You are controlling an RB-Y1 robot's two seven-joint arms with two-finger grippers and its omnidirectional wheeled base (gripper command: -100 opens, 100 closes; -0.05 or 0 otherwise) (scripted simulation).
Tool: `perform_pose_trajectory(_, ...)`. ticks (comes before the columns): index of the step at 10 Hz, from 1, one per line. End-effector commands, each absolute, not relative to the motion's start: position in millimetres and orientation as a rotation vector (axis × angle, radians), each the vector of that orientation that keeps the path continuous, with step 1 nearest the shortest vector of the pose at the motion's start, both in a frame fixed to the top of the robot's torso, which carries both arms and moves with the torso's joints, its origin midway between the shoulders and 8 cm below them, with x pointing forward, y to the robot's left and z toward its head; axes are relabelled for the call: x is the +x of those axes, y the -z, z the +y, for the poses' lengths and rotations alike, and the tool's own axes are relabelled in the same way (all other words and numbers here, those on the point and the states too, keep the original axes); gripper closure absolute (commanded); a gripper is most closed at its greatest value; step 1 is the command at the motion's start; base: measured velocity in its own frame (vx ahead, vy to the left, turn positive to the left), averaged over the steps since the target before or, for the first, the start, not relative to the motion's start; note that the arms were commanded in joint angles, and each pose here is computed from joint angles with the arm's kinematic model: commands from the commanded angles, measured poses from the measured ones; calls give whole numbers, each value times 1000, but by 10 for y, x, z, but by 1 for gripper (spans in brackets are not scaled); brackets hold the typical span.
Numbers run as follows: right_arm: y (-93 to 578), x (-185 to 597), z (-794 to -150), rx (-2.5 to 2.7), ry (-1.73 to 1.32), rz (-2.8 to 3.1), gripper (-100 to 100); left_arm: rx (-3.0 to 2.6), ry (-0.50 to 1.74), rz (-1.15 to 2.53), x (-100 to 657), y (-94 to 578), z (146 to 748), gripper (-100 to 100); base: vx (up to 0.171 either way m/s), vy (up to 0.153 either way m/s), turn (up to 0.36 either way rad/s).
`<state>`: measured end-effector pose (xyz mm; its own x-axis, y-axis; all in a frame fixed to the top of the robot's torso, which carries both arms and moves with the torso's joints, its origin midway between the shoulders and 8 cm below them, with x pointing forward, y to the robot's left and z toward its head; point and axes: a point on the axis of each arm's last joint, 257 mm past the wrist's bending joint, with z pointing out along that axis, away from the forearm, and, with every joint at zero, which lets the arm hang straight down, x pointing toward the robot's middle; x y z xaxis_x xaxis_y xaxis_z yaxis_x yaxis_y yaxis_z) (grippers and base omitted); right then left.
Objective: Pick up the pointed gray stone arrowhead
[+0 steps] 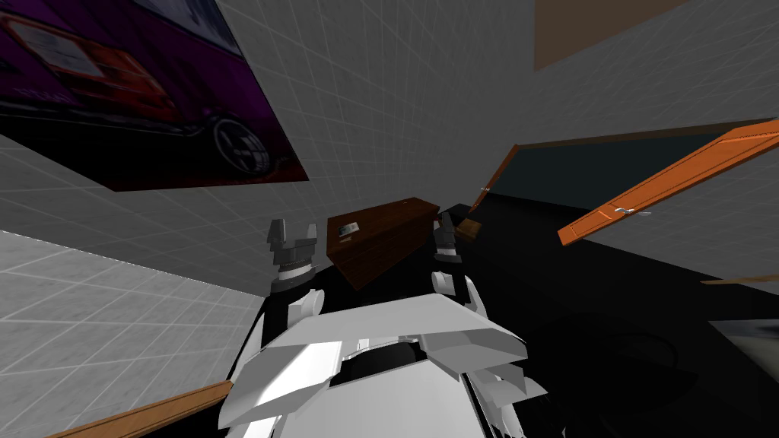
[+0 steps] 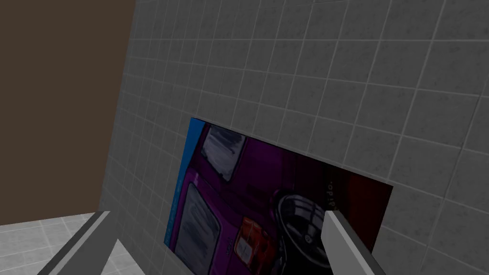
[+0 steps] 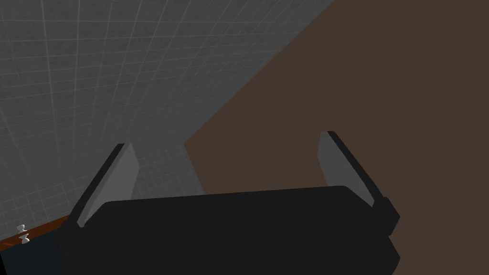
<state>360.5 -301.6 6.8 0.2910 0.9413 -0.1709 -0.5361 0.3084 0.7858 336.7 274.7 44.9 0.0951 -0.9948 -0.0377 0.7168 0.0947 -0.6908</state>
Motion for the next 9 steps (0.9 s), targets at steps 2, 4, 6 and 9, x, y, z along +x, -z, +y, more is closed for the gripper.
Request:
perform_pose_trajectory(2, -68, 3605, -3016, 683, -1094, 713, 0, -589, 1417, 640, 3460, -456, 2735, -100, 0, 0, 0)
perform_pose_trajectory(4, -68, 3605, -3016, 683, -1094, 713, 0, -607, 1448, 680, 3560, -452, 2748, -100, 0, 0, 0)
perform_pose_trajectory(6, -68, 3605, -3016, 683, -1094, 713, 0, -623, 1465, 703, 3622, -445, 2760, -100, 0, 0, 0)
perform_pose_trajectory(9, -68, 3605, -3016, 683, -1094, 713, 0, -668, 1499, 755, 3767, -415, 2798, -100, 1, 0, -5)
